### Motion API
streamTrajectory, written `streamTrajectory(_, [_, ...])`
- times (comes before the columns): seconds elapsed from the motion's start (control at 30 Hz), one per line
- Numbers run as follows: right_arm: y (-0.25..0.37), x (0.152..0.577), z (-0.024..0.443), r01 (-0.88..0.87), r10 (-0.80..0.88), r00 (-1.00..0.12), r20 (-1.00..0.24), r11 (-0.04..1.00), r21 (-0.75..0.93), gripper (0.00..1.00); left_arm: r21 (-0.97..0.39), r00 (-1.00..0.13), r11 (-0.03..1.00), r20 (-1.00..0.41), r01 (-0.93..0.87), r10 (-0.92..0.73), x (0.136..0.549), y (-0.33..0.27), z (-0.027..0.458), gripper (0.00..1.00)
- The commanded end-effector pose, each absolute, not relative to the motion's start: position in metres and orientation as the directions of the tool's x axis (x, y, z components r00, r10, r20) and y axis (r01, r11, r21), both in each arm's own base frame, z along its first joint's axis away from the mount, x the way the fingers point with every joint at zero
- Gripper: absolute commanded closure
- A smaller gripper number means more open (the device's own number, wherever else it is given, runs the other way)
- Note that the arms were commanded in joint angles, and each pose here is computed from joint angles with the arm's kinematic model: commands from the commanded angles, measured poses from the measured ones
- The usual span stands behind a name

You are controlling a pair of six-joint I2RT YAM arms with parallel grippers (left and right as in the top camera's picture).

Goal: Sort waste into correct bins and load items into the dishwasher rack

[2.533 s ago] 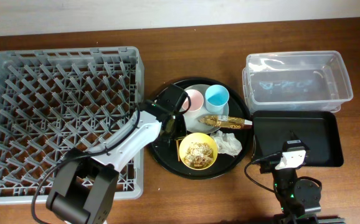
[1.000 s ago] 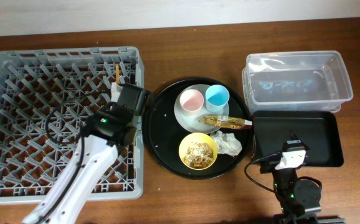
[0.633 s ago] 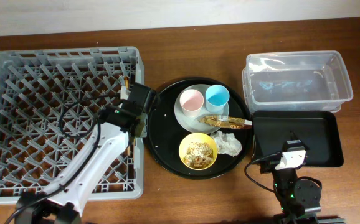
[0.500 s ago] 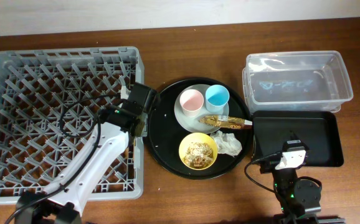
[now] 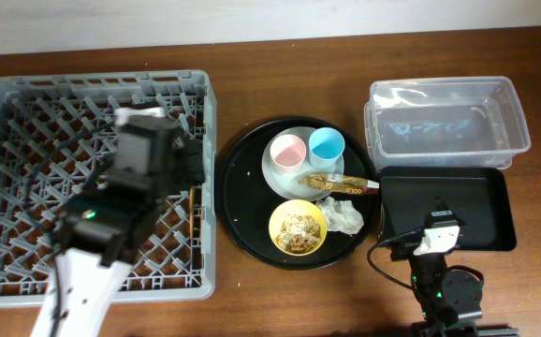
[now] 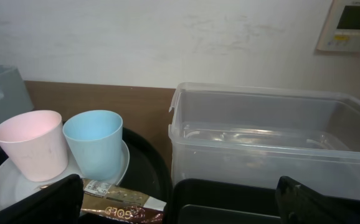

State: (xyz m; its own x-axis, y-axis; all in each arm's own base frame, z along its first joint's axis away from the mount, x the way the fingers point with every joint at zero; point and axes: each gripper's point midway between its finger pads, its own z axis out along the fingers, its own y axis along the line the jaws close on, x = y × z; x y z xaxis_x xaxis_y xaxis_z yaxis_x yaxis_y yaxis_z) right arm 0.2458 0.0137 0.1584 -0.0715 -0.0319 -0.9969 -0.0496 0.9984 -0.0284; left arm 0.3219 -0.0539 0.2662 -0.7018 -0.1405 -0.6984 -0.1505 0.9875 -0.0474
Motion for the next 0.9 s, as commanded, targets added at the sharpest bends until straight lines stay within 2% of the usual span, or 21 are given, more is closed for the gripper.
streamTrajectory(0.0, [0.012, 0.246, 0.155, -0.039, -0.031, -0.078, -0.996, 0.999, -0.028, 0.01, -0.233, -0.688, 0.939, -0.640, -0.252, -0.343, 0.310, -0.036, 0.271, 0.01])
streamTrajectory(0.13, [0.017, 0.246, 0.158, -0.071, -0.031, -0.067, -0.997, 0.997, -0.026, 0.01, -0.217, -0.712, 0.925, -0.592, -0.312, -0.379, 0.298, -0.018, 0.261, 0.01])
streamTrajectory(0.23, [0.039, 0.243, 0.168, -0.194, -0.028, -0.028, -0.999, 0.981, -0.022, 0.01, -0.213, -0.717, 0.926, -0.587, -0.313, -0.377, 0.297, -0.018, 0.260, 0.01])
streamTrajectory(0.33, [0.053, 0.233, 0.177, -0.281, -0.030, -0.071, -0.997, 0.960, -0.009, 0.01, -0.213, -0.717, 0.925, -0.586, -0.313, -0.378, 0.297, -0.018, 0.260, 0.01])
streamTrajectory(0.4, [0.049, 0.226, 0.194, -0.261, -0.033, -0.099, -0.995, 0.965, -0.006, 0.01, -0.213, -0.717, 0.926, -0.587, -0.313, -0.377, 0.297, -0.018, 0.260, 0.01])
streamTrajectory(0.53, [0.047, 0.218, 0.268, -0.246, 0.038, -0.114, -0.993, 0.967, 0.065, 0.01, -0.213, -0.717, 0.925, -0.586, -0.313, -0.378, 0.297, -0.018, 0.260, 0.01])
streamTrajectory(0.6, [0.050, 0.219, 0.301, -0.254, 0.039, -0.191, -0.981, 0.963, 0.087, 0.01, -0.213, -0.717, 0.925, -0.586, -0.313, -0.378, 0.297, -0.018, 0.260, 0.01])
streamTrajectory(0.7, [0.041, 0.222, 0.313, -0.211, -0.063, -0.467, -0.882, 0.977, 0.042, 0.01, -0.213, -0.717, 0.926, -0.587, -0.313, -0.377, 0.297, -0.018, 0.260, 0.01])
streamTrajectory(0.73, [0.033, 0.221, 0.310, -0.192, -0.112, -0.597, -0.794, 0.981, 0.006, 0.01, -0.213, -0.717, 0.926, -0.587, -0.313, -0.377, 0.297, -0.018, 0.260, 0.01])
streamTrajectory(0.77, [0.033, 0.224, 0.313, -0.194, -0.126, -0.665, -0.736, 0.981, 0.007, 0.01, -0.213, -0.717, 0.925, -0.586, -0.313, -0.378, 0.297, -0.018, 0.260, 0.01])
streamTrajectory(0.87, [0.038, 0.243, 0.324, -0.184, -0.103, -0.767, -0.633, 0.981, 0.063, 0.01, -0.213, -0.717, 0.926, -0.587, -0.313, -0.377, 0.297, -0.018, 0.260, 0.01])
